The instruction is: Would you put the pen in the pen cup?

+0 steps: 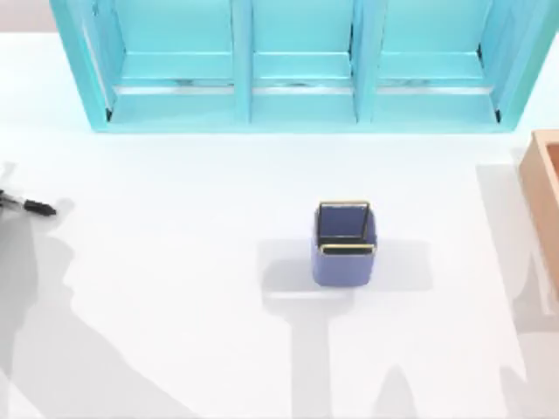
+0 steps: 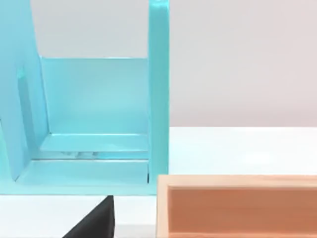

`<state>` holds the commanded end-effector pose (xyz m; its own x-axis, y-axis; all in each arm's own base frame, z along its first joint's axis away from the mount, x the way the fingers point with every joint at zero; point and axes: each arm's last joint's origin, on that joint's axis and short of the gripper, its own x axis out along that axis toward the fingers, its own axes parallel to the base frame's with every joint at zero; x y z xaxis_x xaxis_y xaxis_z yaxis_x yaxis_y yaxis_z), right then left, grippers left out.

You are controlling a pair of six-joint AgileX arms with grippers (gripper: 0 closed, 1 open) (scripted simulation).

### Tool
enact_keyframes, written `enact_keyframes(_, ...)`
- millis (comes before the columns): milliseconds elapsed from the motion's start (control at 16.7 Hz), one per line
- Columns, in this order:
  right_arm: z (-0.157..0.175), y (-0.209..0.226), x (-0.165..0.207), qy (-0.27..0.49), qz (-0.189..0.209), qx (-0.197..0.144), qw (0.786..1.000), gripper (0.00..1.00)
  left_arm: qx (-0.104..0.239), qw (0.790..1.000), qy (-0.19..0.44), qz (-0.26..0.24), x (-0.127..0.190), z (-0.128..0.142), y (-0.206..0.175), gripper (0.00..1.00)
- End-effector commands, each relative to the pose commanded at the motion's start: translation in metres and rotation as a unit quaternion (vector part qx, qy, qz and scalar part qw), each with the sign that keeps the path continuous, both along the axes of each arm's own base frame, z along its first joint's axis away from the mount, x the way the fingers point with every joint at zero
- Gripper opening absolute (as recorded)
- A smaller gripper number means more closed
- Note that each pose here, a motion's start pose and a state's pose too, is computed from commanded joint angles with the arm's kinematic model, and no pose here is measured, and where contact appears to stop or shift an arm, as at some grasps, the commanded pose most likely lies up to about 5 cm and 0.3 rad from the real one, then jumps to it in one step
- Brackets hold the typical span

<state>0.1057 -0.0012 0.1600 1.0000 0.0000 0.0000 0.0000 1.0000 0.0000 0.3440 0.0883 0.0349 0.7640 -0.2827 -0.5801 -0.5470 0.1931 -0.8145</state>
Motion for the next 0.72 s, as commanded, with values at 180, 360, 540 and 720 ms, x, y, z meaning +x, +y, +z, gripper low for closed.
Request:
enact_keyframes(180,0.000,0.000,0.000,0.000,0.000,0.000,1.000,1.00,0.033,0.997,0.074,0.016,-0.012,0.040,0.015,0.00)
enact_keyframes(360,0.000,0.000,0.000,0.000,0.000,0.000,1.000,1.00,0.029,0.996,0.082,0.018,-0.026,0.058,0.022,0.00)
enact_keyframes(540,0.000,0.000,0.000,0.000,0.000,0.000,1.000,1.00,0.027,0.996,0.085,0.017,-0.051,0.096,0.029,0.00)
enact_keyframes(720,0.000,0.000,0.000,0.000,0.000,0.000,1.000,1.00,0.034,0.996,0.076,0.015,-0.089,0.142,0.030,0.00)
